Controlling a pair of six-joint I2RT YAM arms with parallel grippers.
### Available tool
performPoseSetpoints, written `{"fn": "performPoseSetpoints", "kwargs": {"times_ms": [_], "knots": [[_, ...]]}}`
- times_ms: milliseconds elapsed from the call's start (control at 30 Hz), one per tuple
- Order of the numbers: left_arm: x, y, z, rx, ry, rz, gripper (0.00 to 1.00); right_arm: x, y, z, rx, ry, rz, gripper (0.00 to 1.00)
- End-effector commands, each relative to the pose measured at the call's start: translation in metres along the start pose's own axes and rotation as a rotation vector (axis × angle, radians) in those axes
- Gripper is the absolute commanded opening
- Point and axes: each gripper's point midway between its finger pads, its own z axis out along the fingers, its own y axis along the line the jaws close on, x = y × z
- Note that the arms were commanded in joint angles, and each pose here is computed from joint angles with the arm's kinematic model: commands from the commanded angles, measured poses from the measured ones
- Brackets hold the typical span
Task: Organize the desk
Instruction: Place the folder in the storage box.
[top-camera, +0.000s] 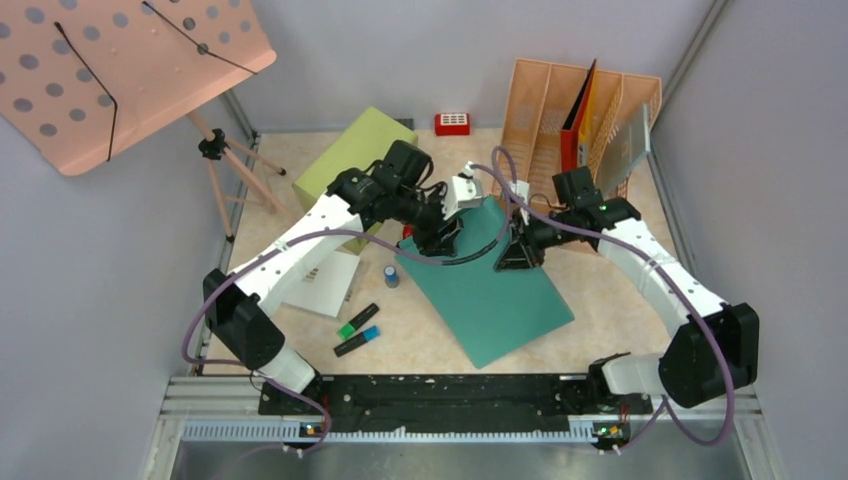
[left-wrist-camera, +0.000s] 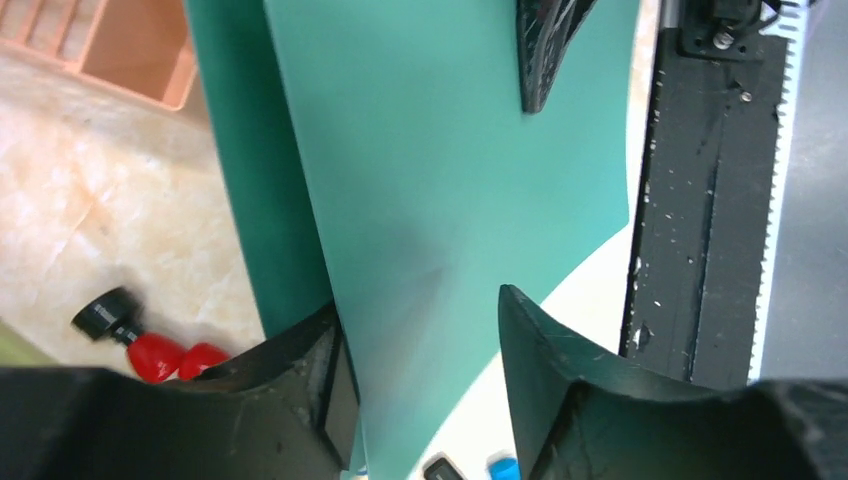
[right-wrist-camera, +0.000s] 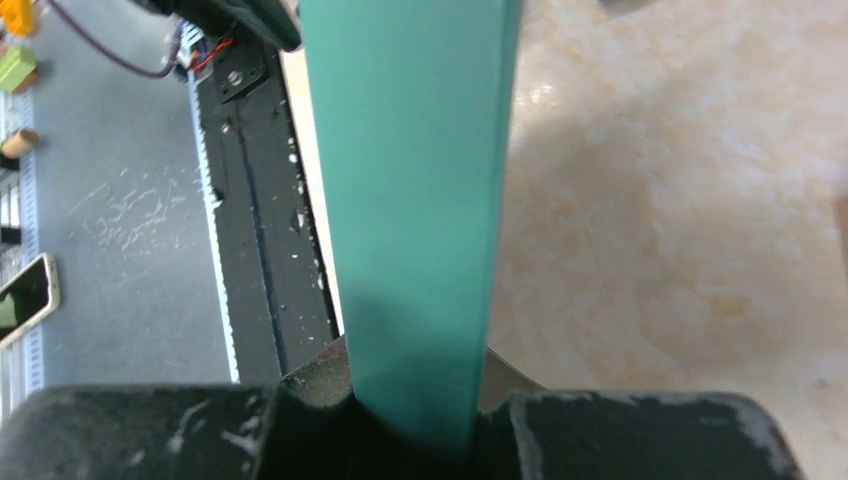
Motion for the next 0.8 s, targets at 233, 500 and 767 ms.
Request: {"fn": "performPoseSetpoints", "kwargs": {"times_ms": [233, 500, 767], "knots": [[-0.084, 0.034, -0.133, -0.289, -0.309, -0.021, 0.73, -0.114, -0.018, -0.107, 0.339, -0.263, -0.091, 0.0], [-0.101, 0.045, -0.183, -0.422, -0.426, -0.076, 0.74, -0.21, -0.002, -0.207, 0.619, -0.605, -0.136, 0.0], [-0.078, 0.05, -0.159, -0.393, -0.42, -0.147, 0.73, -0.279, 0.019, -0.308, 0.836, -0.89, -0.169, 0.0]]}}
